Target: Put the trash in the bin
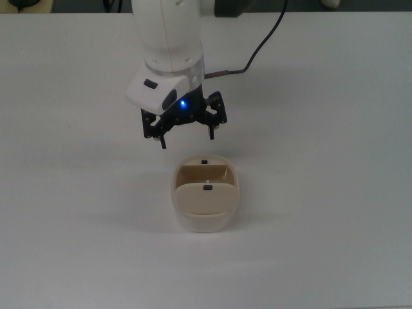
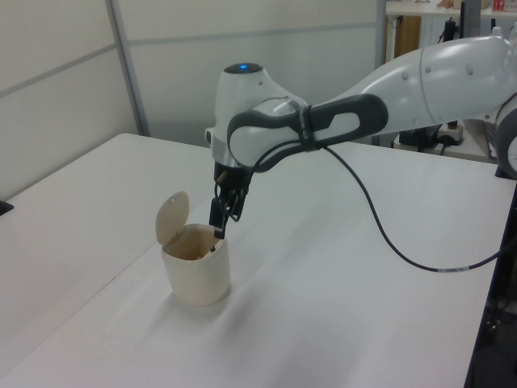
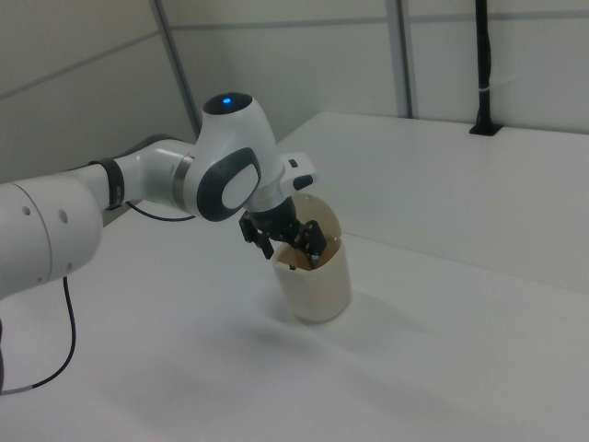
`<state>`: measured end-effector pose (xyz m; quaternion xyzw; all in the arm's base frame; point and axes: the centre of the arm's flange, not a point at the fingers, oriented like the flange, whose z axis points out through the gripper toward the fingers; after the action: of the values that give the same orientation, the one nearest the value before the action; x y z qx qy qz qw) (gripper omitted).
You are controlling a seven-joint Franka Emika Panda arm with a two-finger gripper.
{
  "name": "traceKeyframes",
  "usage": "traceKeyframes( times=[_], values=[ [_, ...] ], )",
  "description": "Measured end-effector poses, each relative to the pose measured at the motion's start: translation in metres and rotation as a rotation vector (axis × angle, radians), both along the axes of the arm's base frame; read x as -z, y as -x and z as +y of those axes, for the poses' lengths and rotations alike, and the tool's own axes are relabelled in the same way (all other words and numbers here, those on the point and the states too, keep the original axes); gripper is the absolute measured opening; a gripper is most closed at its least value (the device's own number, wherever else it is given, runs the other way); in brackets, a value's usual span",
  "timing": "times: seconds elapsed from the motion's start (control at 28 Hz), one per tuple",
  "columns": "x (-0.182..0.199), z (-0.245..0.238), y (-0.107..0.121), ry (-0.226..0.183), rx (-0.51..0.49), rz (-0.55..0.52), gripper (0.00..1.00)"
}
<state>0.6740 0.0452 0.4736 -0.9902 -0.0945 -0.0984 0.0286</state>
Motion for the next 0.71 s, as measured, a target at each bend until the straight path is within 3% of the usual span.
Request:
traceKeyframes(
  times=[0.21, 0.71],
  values=[
    [-0.016, -0.013, 0.010, 0.004, 0.016, 0.029, 1.00],
    [-0.016, -0.018, 0.011, 0.007, 0.022, 0.036, 1.00]
  ],
)
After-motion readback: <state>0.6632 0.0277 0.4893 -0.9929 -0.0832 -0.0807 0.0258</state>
